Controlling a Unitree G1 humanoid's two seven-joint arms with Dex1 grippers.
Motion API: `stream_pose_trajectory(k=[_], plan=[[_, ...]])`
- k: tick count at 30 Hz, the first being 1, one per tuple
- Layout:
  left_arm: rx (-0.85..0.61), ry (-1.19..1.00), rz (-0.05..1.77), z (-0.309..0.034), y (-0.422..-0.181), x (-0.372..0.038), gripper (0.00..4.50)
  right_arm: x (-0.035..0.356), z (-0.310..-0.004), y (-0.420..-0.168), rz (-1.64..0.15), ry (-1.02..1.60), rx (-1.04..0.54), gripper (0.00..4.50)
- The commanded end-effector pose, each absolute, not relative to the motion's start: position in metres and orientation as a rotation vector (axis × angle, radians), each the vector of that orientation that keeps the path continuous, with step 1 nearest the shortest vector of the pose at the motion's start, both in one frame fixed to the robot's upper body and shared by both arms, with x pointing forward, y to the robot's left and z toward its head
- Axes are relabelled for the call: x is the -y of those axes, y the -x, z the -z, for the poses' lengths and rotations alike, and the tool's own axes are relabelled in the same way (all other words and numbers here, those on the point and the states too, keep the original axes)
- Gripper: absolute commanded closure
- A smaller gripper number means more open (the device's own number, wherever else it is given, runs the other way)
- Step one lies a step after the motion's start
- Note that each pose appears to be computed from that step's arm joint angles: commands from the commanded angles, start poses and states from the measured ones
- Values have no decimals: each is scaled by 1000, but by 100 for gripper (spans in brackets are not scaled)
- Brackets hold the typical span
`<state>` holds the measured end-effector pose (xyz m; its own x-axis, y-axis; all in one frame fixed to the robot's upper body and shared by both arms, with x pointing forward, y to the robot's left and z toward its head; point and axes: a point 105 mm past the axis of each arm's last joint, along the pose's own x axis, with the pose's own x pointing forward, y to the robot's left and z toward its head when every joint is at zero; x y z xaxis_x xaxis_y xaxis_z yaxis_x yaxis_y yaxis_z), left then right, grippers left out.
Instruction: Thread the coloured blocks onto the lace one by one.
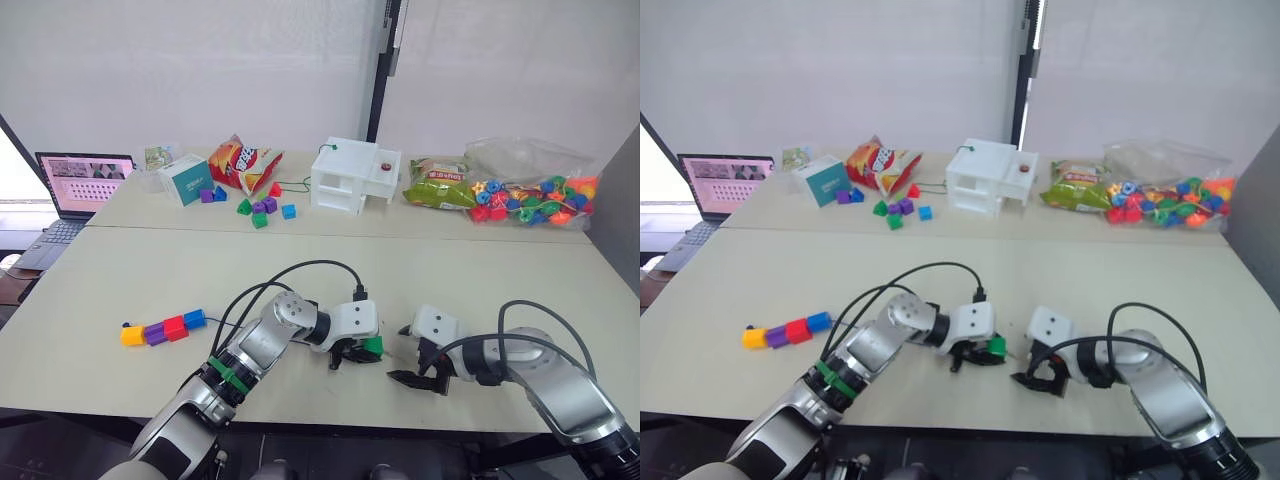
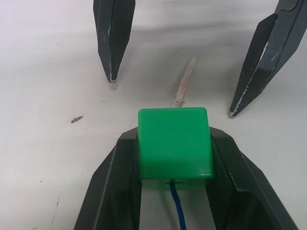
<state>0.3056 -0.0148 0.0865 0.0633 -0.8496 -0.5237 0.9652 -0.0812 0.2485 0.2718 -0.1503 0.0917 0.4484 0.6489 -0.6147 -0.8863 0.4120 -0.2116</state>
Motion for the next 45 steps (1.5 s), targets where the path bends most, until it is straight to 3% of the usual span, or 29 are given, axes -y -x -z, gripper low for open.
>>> stream_pose_trajectory(k=[1, 4, 5, 17, 24, 30, 34, 40, 42, 45], plan=[[-195, -662, 1537, -94, -305, 12, 329, 154, -94, -265, -1004, 552, -491, 0], [-198, -665, 1532, -94, -306, 9, 329, 156, -90, -263, -997, 538, -501, 0], [-201, -666, 1532, -94, -306, 8, 329, 157, -87, -263, -987, 535, -508, 50], [-201, -654, 1545, -95, -302, 4, 329, 157, -87, -273, -960, 537, -485, 448], [-229, -662, 1516, -100, -302, -28, 329, 149, -97, -273, -1015, 537, -447, 450], [-409, -727, 1361, -99, -317, -122, 329, 137, -110, -267, -1108, 546, -427, 450], [-613, -800, 1187, -90, -321, -214, 329, 140, -113, -273, -1110, 567, -429, 450], [-603, -797, 1198, -90, -315, -226, 329, 141, -113, -279, -1105, 578, -427, 450], [-624, -817, 1212, -87, -311, -231, 224, 141, -112, -279, -1106, 580, -431, 450], [-612, -806, 1219, -90, -312, -230, 125, 140, -112, -279, -1105, 576, -428, 450]])
